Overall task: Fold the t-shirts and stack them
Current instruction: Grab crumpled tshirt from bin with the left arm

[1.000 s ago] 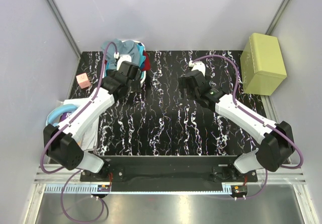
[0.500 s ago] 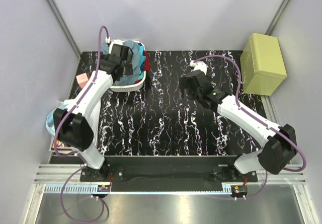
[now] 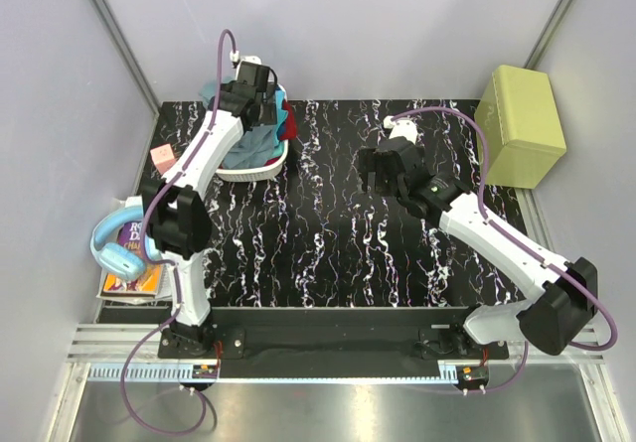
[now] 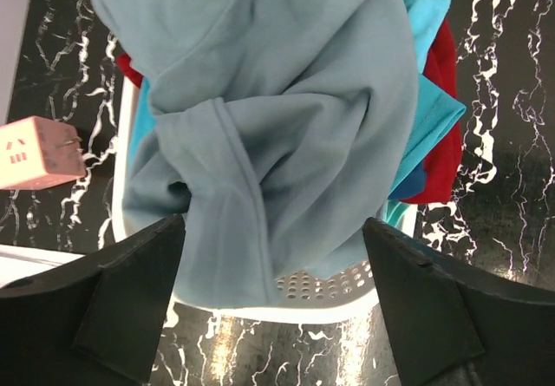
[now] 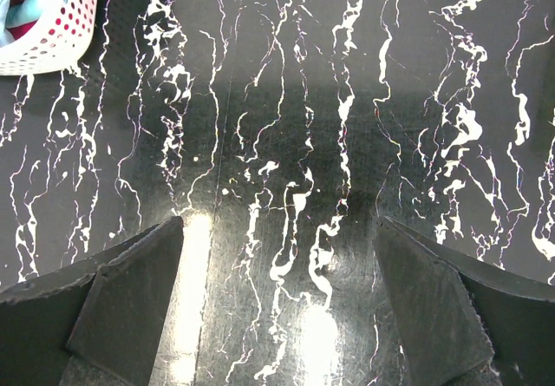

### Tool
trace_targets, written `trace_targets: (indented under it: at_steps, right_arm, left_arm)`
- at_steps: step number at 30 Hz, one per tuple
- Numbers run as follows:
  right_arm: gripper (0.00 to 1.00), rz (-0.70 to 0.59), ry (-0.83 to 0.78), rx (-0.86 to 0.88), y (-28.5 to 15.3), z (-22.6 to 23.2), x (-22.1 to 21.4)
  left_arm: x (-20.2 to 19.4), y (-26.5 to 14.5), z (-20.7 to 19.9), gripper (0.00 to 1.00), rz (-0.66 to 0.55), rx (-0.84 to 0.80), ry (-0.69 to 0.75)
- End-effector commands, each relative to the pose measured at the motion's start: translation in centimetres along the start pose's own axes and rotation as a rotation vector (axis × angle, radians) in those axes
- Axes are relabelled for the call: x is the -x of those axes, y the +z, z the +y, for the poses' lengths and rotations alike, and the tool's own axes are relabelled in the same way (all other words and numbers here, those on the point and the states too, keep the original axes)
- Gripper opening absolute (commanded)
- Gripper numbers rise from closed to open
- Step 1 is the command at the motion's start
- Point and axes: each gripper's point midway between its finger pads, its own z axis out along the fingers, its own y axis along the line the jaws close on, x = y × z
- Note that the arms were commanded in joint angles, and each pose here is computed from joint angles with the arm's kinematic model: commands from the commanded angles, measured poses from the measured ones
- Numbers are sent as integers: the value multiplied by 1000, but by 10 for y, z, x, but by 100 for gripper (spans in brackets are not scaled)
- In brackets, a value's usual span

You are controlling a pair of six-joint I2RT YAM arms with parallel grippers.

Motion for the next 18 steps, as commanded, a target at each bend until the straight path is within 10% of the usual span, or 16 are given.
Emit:
trace_targets:
  at_steps: [1, 18]
  right_arm:
    - [100, -41, 13, 31, -12, 5, 12]
    - [100, -3, 2, 8, 4, 8, 3]
  left_arm:
    - [11, 3, -4, 82, -10, -28, -6]
    - [1, 9, 3, 0, 20, -1, -38]
